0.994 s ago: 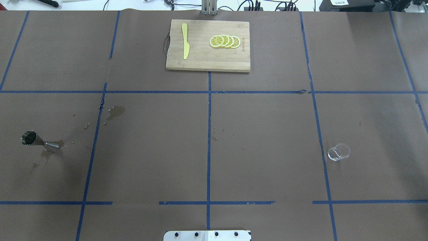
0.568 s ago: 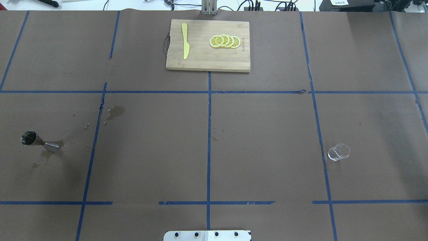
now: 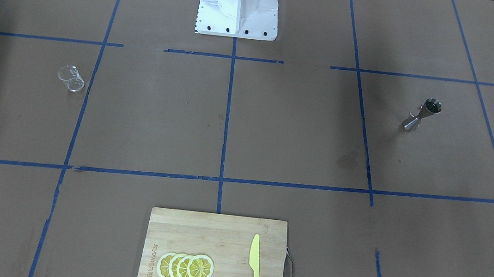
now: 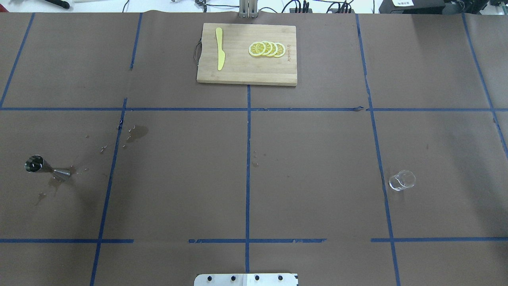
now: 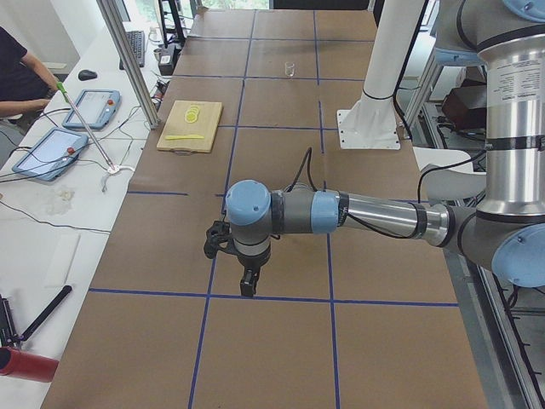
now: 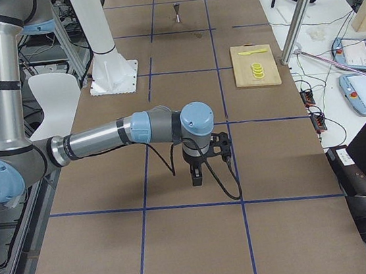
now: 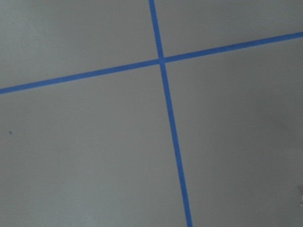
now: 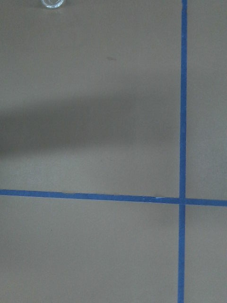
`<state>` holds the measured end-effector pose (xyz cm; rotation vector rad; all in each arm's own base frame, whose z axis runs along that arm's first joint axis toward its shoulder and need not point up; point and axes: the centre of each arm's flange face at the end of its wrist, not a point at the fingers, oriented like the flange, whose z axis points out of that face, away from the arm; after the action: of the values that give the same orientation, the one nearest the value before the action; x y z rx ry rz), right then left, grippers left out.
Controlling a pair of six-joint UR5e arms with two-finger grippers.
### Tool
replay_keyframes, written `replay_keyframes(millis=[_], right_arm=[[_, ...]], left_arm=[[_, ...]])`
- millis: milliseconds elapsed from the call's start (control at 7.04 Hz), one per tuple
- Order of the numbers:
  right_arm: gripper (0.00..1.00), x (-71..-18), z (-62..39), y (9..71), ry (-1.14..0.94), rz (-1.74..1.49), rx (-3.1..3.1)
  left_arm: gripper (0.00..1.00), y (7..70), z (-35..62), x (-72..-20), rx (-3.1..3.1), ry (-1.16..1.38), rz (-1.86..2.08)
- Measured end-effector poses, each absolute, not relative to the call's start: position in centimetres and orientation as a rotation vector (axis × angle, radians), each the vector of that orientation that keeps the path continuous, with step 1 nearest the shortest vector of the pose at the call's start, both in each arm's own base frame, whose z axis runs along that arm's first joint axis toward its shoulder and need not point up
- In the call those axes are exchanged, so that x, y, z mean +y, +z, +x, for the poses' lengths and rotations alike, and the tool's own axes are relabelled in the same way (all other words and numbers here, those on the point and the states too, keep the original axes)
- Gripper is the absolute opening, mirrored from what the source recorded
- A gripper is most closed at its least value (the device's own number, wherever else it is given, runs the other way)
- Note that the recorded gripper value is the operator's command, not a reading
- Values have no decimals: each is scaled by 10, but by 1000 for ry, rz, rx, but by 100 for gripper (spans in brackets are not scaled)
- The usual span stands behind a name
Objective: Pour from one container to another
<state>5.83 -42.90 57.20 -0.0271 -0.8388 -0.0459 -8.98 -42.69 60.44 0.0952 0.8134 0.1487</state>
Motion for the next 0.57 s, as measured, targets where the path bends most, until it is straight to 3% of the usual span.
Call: replay_keyframes(millis=[568], right_arm=[[100,-450,53,569,-76,4,-828]], left_arm=[[100,605,-91,-423,813,136,100]])
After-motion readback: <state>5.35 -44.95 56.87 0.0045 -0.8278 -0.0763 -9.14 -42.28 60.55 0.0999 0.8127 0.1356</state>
